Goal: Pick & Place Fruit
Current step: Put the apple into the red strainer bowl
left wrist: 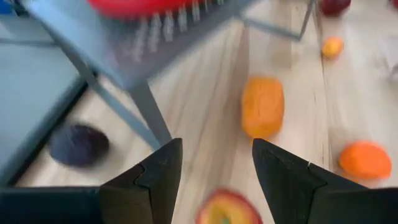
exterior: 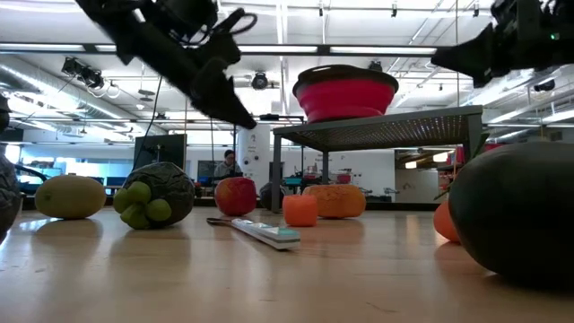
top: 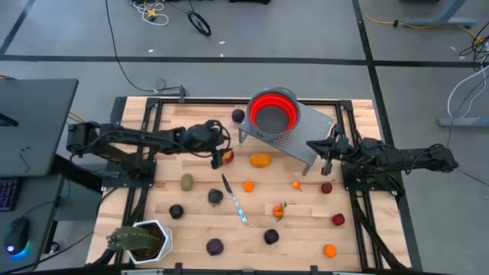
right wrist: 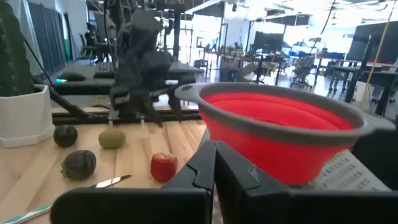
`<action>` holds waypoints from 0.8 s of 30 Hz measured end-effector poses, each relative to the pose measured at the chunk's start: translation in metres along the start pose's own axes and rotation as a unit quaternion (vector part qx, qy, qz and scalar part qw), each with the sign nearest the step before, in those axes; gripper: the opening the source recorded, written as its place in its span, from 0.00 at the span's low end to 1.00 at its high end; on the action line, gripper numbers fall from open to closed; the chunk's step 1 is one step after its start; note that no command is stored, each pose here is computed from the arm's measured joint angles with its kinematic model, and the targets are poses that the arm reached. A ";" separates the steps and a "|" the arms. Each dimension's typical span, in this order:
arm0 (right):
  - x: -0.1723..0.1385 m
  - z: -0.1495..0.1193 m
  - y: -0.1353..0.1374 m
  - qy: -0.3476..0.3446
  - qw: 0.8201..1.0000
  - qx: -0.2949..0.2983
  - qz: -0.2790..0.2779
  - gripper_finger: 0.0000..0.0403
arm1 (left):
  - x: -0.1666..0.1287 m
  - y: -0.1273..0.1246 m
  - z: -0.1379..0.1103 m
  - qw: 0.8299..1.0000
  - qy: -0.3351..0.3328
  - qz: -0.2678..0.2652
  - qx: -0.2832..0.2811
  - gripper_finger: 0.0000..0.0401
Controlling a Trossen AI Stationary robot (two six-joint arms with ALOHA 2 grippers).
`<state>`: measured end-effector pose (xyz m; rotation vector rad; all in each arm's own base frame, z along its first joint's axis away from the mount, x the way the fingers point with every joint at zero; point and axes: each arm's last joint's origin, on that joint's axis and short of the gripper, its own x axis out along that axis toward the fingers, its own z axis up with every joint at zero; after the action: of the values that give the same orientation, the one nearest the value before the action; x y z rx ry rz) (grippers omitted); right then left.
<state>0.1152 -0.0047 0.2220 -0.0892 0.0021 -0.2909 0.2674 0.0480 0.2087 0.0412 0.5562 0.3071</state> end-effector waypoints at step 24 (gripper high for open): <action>0.044 0.020 0.023 0.035 0.996 -0.041 0.071 0.12 | 0.026 -0.004 -0.033 0.992 0.094 0.026 -0.078 0.91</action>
<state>0.1638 0.0066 0.2407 -0.1598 0.0893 -0.1521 0.2719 0.0499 0.1672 -0.1248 0.7167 0.4074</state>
